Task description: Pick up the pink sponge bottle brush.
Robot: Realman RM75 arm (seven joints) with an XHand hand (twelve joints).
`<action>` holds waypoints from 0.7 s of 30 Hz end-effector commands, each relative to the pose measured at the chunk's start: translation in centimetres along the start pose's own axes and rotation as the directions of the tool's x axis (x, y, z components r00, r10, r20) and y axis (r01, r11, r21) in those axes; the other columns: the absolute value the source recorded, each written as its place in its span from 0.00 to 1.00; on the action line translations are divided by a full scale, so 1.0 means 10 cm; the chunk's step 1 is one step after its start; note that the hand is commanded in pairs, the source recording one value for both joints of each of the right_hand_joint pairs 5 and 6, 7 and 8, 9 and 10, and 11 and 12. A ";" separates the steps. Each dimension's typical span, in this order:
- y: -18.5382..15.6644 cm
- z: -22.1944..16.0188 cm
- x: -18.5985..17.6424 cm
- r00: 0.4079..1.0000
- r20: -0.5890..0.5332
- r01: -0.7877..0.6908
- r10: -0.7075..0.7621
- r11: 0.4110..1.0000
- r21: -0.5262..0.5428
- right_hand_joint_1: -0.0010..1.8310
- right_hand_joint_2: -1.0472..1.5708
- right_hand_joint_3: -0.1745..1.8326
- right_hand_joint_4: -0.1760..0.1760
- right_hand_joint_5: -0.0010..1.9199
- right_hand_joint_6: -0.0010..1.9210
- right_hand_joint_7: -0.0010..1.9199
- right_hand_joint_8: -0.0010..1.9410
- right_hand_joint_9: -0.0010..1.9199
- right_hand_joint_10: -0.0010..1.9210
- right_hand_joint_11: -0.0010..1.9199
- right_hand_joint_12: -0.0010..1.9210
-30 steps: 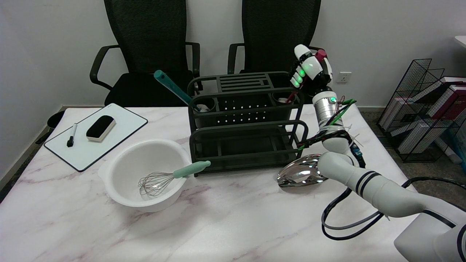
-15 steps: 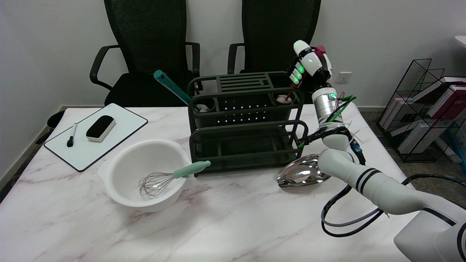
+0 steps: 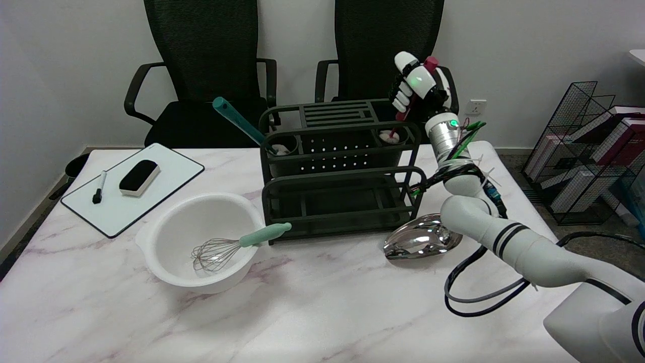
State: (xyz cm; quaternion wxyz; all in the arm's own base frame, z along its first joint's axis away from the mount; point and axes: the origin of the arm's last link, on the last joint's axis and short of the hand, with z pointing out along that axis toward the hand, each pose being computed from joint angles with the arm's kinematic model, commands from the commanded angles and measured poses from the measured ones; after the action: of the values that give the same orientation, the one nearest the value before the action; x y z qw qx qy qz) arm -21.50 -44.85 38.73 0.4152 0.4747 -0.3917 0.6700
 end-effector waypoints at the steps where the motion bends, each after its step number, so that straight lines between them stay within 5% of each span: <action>1: -0.05 0.18 -0.11 0.994 0.084 0.071 -0.064 0.994 -0.082 0.48 1.00 0.48 0.50 1.00 1.00 1.00 0.99 1.00 1.00 1.00 1.00; 21: -0.23 0.08 0.03 0.998 0.059 0.033 -0.031 0.999 -0.035 0.49 1.00 0.50 0.50 1.00 1.00 1.00 0.99 1.00 1.00 1.00 1.00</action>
State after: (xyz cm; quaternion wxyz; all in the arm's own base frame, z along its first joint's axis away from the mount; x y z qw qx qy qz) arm -20.23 -45.44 38.91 0.4296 0.4888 -0.4115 0.6382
